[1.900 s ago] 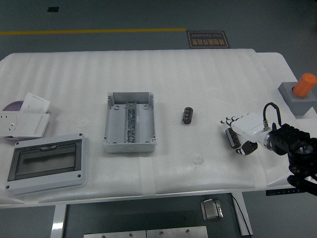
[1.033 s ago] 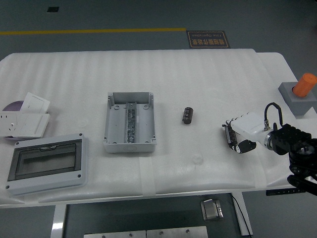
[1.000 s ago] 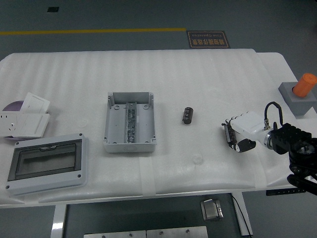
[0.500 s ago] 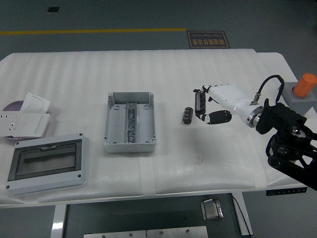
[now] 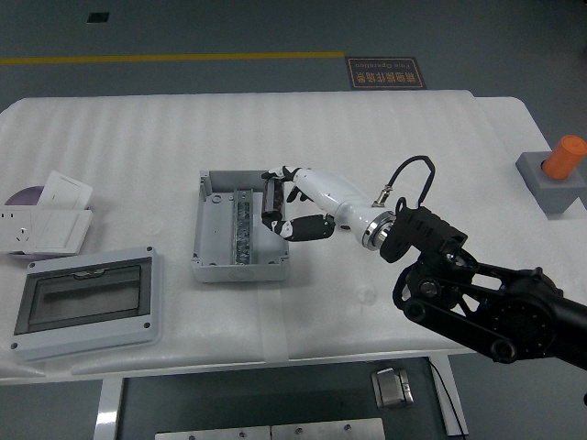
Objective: Pick up the battery,place it into the box
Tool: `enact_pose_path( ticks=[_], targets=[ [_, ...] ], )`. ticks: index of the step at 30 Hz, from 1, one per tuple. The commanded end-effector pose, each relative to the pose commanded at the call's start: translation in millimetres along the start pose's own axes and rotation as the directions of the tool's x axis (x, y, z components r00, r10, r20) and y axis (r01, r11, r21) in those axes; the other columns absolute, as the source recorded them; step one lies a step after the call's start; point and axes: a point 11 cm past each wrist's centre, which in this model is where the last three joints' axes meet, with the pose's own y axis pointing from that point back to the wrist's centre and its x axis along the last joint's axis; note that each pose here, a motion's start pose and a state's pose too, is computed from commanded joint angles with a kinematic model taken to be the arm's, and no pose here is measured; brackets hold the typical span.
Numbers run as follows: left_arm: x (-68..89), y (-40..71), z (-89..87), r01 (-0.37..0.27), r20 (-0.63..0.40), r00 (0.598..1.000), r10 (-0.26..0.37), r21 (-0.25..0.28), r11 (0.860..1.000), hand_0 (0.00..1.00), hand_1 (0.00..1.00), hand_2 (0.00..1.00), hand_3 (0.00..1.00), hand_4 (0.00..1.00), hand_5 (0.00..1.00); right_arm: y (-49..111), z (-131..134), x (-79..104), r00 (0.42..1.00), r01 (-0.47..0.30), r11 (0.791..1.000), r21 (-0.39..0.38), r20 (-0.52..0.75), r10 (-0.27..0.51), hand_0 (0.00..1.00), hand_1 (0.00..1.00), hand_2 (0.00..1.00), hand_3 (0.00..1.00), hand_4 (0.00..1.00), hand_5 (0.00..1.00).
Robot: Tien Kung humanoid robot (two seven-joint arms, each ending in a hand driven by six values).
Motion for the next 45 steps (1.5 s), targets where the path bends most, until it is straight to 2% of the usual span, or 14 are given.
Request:
enact_pose_path(
  ticks=[3, 4, 9, 10, 11, 14, 15, 21, 22, 27, 30, 33, 38, 45],
  targets=[
    [2.7, -0.2, -3.4, -0.006, -0.004, 1.0, 0.006, 0.005, 1.0, 0.691, 0.712, 0.63, 0.661, 0.609, 0.589, -4.9, -8, -10.0, 0.999, 0.029, 1.0, 0.012, -0.017, -0.028, 0.605, 0.649, 0.745, 0.998, 0.645, 0.392],
    [3.9, -0.3, -4.9, -0.009, -0.004, 1.0, 0.009, 0.007, 1.0, 0.691, 0.711, 0.62, 0.651, 0.612, 0.595, -6.3, -10, -13.2, 0.999, 0.039, 0.999, 0.014, -0.023, -0.038, 0.63, 0.694, 0.803, 0.998, 0.721, 0.502],
    [6.2, -0.5, -8.2, -0.013, -0.001, 1.0, 0.013, 0.014, 1.0, 0.691, 0.711, 0.62, 0.651, 0.612, 0.595, -9.4, -13, -22.6, 0.996, 0.073, 0.997, 0.017, -0.046, -0.073, 0.63, 0.694, 0.803, 0.998, 0.721, 0.502],
    [6.1, -0.5, -8.2, -0.013, 0.0, 1.0, 0.013, 0.015, 1.0, 0.69, 0.711, 0.6, 0.618, 0.546, 0.534, -9.8, -13, -23.7, 0.996, 0.078, 0.997, 0.016, -0.049, -0.077, 0.673, 0.729, 0.838, 0.998, 0.746, 0.513],
    [6.0, -0.4, -7.9, -0.012, 0.0, 1.0, 0.012, 0.015, 1.0, 0.69, 0.711, 0.6, 0.618, 0.546, 0.534, -10.2, -13, -24.5, 0.995, 0.081, 0.997, 0.015, -0.052, -0.08, 0.673, 0.729, 0.838, 0.998, 0.746, 0.513],
    [6.0, -0.2, -6.8, -0.012, 0.002, 1.0, 0.012, 0.014, 1.0, 0.69, 0.711, 0.6, 0.618, 0.546, 0.534, -11.4, -13, -25.3, 0.995, 0.085, 0.996, 0.012, -0.058, -0.084, 0.673, 0.729, 0.838, 0.998, 0.746, 0.513],
    [6.2, -0.1, -6.2, -0.012, 0.002, 1.0, 0.012, 0.013, 1.0, 0.69, 0.709, 0.579, 0.588, 0.464, 0.442, -12.0, -12, -25.0, 0.995, 0.084, 0.996, 0.009, -0.062, -0.083, 0.687, 0.742, 0.854, 0.998, 0.816, 0.55],
    [6.8, 0.4, -3.4, -0.013, 0.002, 1.0, 0.013, 0.007, 1.0, 0.69, 0.709, 0.579, 0.588, 0.464, 0.442, -14.3, -4, -12.7, 0.996, 0.052, 0.999, -0.016, -0.071, -0.053, 0.687, 0.742, 0.854, 0.998, 0.816, 0.55],
    [6.5, 0.5, -2.8, -0.012, 0.002, 1.0, 0.012, 0.006, 1.0, 0.688, 0.707, 0.575, 0.583, 0.443, 0.42, -14.5, 1, -5.8, 0.996, 0.036, 0.999, -0.027, -0.076, -0.038, 0.691, 0.75, 0.858, 0.998, 0.921, 0.602],
    [6.1, 0.8, -0.4, -0.011, 0.002, 1.0, 0.011, 0.002, 1.0, 0.688, 0.707, 0.575, 0.583, 0.443, 0.42, -14.2, 39, 33.8, 0.986, -0.035, 0.991, -0.129, -0.164, 0.013, 0.691, 0.75, 0.858, 0.998, 0.921, 0.602],
    [7.3, 1.2, 1.0, -0.013, 0.001, 1.0, 0.013, 0.0, 1.0, 0.688, 0.707, 0.571, 0.575, 0.433, 0.417, -11.9, 68, 47.3, 0.967, -0.031, 0.976, -0.215, -0.254, -0.026, 0.699, 0.752, 0.861, 0.998, 0.911, 0.575],
    [9.1, 1.6, 1.9, -0.016, 0.001, 1.0, 0.016, -0.002, 1.0, 0.688, 0.707, 0.571, 0.575, 0.433, 0.417, -9.0, 92, 48.2, 0.943, 0.002, 0.957, -0.29, -0.317, -0.098, 0.699, 0.752, 0.861, 0.998, 0.911, 0.575],
    [8.8, 1.8, 3.1, -0.016, 0.001, 1.0, 0.016, -0.004, 1.0, 0.685, 0.707, 0.571, 0.573, 0.435, 0.418, -3.3, 115, 34.3, 0.903, 0.074, 0.926, -0.371, -0.37, -0.22, 0.696, 0.748, 0.848, 0.998, 0.906, 0.585],
    [7.1, 1.6, 3.6, -0.013, 0.001, 1.0, 0.013, -0.005, 1.0, 0.684, 0.706, 0.571, 0.574, 0.437, 0.418, -4.3, 122, 26.2, 0.885, 0.109, 0.908, -0.404, -0.377, -0.273, 0.703, 0.746, 0.837, 0.998, 0.926, 0.594]
  ],
)
